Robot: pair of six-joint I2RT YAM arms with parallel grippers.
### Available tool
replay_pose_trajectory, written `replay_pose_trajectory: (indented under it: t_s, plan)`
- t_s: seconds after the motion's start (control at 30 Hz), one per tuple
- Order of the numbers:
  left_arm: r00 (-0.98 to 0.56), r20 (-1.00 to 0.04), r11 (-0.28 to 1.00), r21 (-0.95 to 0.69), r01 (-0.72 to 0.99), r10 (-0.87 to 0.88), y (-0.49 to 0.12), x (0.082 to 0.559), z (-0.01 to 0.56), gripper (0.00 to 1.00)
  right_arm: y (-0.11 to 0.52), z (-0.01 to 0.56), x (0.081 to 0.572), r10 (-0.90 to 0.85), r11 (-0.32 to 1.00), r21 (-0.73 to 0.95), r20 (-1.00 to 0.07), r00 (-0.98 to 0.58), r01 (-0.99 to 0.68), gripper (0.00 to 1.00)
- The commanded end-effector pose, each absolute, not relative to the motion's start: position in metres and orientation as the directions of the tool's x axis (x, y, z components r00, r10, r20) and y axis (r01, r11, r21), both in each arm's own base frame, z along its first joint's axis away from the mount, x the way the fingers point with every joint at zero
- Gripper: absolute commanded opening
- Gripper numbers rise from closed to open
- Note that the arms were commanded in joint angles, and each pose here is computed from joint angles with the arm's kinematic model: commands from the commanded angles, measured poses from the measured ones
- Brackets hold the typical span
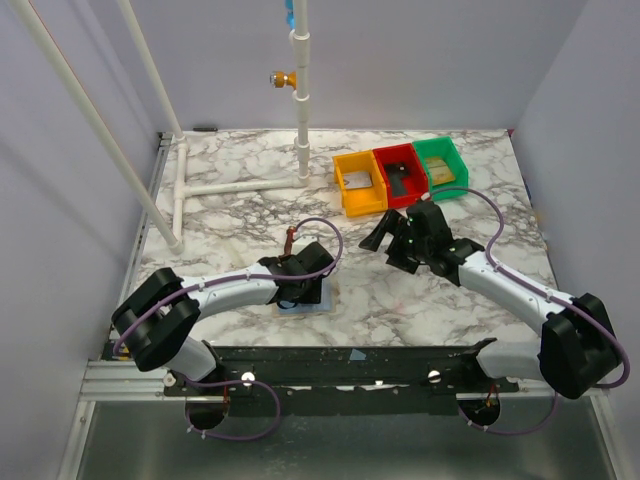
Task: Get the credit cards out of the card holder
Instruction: Remove the credit card from the card holder.
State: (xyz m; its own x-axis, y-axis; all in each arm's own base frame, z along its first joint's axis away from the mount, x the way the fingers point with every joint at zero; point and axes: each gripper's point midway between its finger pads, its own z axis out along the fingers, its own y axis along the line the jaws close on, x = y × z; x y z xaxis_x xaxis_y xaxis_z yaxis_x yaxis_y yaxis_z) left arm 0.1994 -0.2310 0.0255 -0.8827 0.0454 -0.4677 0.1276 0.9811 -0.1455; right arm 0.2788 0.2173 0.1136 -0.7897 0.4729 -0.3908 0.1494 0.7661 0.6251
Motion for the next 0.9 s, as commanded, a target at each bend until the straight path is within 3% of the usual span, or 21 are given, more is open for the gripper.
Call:
replay_pose_trajectory:
  t_s: [0.0,0.37,0.5,0.87]
  plan:
    - [-0.887,-0.459,0.987,-0.106,0.120,0.059,-0.223,0.196,0.016,0.42,0.212,0.115,0.276,0.453,0.790,0.598,-0.416,-0.788,0.138,1.00]
    - [-0.893,-0.446,0.984,-0.126,0.128,0.059,-0.225,0.192,0.010,0.10,0.236,0.118,0.266,0.373,0.807,0.587,-0.420,-0.827,0.065,1.00]
    - [-0.896,-0.441,0.981,-0.145,0.131,0.054,-0.227,0.190,0.009,0.02,0.254,0.122,0.258,0.339,0.803,0.596,-0.416,-0.844,0.029,1.00]
    - [-0.918,-0.391,0.930,-0.355,0.089,-0.061,-0.230,0.188,0.005,0.00,0.301,0.115,0.234,0.316,0.708,0.706,-0.283,-0.906,0.026,1.00]
